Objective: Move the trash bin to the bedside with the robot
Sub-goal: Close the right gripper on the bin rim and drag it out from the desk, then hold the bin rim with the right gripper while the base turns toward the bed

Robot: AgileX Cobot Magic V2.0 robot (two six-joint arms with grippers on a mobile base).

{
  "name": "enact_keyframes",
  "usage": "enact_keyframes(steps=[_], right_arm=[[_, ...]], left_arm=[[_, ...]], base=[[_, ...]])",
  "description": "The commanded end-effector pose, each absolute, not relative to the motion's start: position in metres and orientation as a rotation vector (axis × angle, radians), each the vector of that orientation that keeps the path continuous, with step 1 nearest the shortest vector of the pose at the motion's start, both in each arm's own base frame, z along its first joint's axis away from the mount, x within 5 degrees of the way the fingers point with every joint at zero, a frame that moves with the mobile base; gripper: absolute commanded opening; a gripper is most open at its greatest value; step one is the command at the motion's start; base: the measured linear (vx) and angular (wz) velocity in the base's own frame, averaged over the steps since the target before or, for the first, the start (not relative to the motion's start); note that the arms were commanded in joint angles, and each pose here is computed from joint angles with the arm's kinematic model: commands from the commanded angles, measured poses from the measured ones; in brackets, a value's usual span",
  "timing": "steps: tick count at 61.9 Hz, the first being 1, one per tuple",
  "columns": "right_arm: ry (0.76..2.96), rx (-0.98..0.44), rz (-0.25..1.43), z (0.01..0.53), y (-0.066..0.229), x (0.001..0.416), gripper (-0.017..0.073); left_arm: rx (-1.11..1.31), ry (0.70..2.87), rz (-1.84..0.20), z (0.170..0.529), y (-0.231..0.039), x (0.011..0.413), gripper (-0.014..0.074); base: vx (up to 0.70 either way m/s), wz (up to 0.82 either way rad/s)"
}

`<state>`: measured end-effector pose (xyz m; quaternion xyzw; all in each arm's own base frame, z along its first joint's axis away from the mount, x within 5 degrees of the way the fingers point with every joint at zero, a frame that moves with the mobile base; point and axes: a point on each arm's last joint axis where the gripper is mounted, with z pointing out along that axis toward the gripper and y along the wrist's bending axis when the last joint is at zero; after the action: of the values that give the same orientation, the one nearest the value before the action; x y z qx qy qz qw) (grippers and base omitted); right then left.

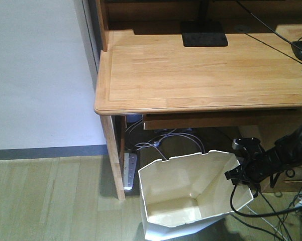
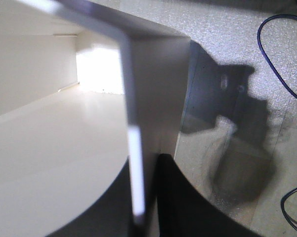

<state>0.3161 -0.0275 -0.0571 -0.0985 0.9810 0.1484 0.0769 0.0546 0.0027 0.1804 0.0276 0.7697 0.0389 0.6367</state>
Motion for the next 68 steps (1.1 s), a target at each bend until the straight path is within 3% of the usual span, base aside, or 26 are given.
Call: enact_keyframes(steps=[1, 20, 68], right_arm=[[2.818, -0.294, 0.623, -0.0171, -0.018, 0.3257, -0.0007], [2.793, -0.302, 0.727, -0.0123, -0.0121, 0.3247, -0.0007], [2.793, -0.302, 0.728, -0.0123, -0.0121, 0.3247, -0.0007]], left_arm=[[0.066, 1.703, 0.069, 0.178, 0.0014, 0.0558, -0.0006], [0.066, 1.703, 0.069, 0.178, 0.0014, 0.0558, -0.0006], [0.066, 1.703, 0.069, 0.178, 0.0014, 0.0558, -0.0006]], base=[[0.0, 0.0], [0.0, 0.0], [-0.01, 0.02]])
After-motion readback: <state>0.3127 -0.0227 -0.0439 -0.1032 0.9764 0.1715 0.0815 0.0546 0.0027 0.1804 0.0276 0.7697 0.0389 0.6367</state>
